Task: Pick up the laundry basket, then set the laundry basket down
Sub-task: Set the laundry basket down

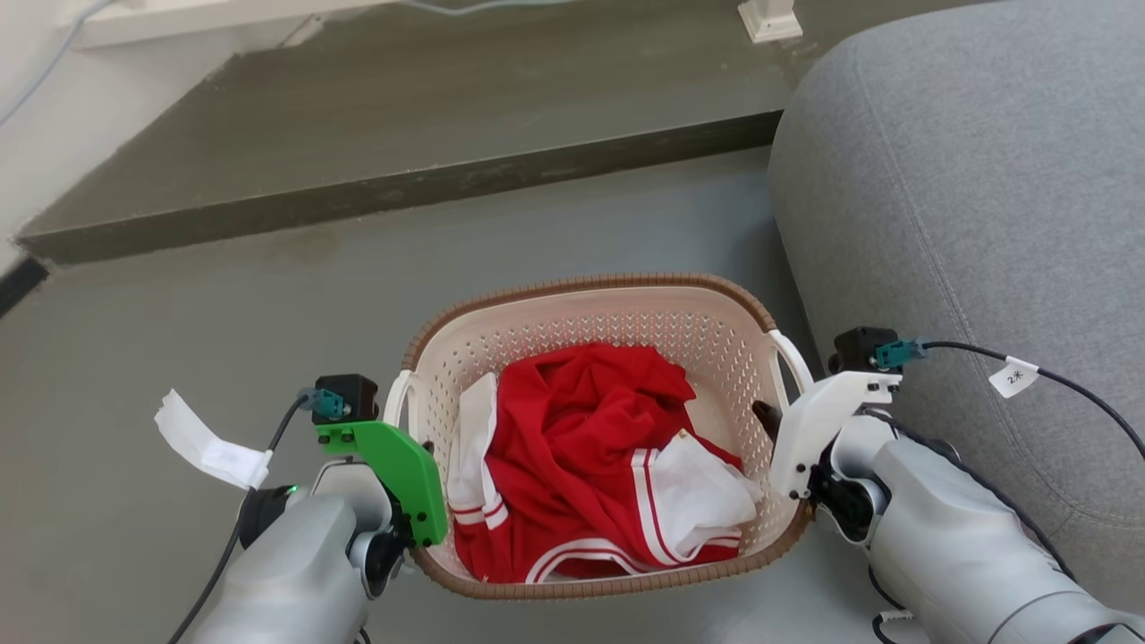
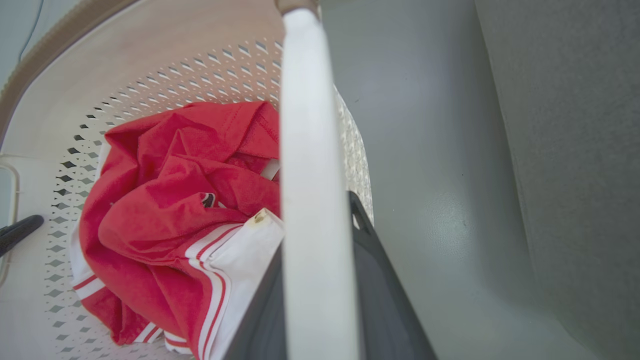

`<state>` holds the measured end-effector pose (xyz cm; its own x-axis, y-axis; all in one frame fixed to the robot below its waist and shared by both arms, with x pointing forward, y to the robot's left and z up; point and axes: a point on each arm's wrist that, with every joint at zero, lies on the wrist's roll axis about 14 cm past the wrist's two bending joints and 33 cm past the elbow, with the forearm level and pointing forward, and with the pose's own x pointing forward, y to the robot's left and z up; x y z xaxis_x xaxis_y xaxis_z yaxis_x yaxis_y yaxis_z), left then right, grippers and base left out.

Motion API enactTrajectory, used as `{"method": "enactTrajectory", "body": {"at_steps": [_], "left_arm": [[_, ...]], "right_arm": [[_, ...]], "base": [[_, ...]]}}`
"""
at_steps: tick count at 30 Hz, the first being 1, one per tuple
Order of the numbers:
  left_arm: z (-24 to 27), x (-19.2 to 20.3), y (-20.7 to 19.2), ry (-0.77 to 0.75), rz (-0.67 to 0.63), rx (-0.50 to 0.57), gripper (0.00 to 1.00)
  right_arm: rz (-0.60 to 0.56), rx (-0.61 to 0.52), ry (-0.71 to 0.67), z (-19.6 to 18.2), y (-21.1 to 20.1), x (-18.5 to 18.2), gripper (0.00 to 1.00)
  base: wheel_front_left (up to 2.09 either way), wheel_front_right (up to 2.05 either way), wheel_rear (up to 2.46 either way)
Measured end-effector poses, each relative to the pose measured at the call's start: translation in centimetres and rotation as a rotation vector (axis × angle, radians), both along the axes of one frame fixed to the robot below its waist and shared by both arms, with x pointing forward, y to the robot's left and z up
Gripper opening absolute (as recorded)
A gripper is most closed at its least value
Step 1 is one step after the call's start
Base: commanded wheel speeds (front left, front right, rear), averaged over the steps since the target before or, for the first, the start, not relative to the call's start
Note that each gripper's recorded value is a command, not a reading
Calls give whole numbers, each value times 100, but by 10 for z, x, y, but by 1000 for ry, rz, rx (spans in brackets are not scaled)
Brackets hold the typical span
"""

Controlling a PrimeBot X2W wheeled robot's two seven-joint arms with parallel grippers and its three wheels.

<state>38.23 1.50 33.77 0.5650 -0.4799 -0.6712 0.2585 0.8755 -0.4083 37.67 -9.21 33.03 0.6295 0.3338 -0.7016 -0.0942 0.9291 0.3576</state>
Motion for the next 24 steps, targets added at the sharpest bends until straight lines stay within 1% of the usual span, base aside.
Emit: {"method": "enactTrajectory", "body": {"at_steps": [5,12,24], "left_arm": [[-4,9,-1,-3,8,-2,0],[-7,32,-4,-42,29,-24,0],[-36,58,-5,-37,52,-37,0]], "right_arm": [[-7,1,2,-5,-1,7,0],[-24,-1,-27,-9,-4,29,0],[-32,-13,-25,-37,-6,57,0]], "base": [[0,0,0],[0,0,0],[0,0,0]]}}
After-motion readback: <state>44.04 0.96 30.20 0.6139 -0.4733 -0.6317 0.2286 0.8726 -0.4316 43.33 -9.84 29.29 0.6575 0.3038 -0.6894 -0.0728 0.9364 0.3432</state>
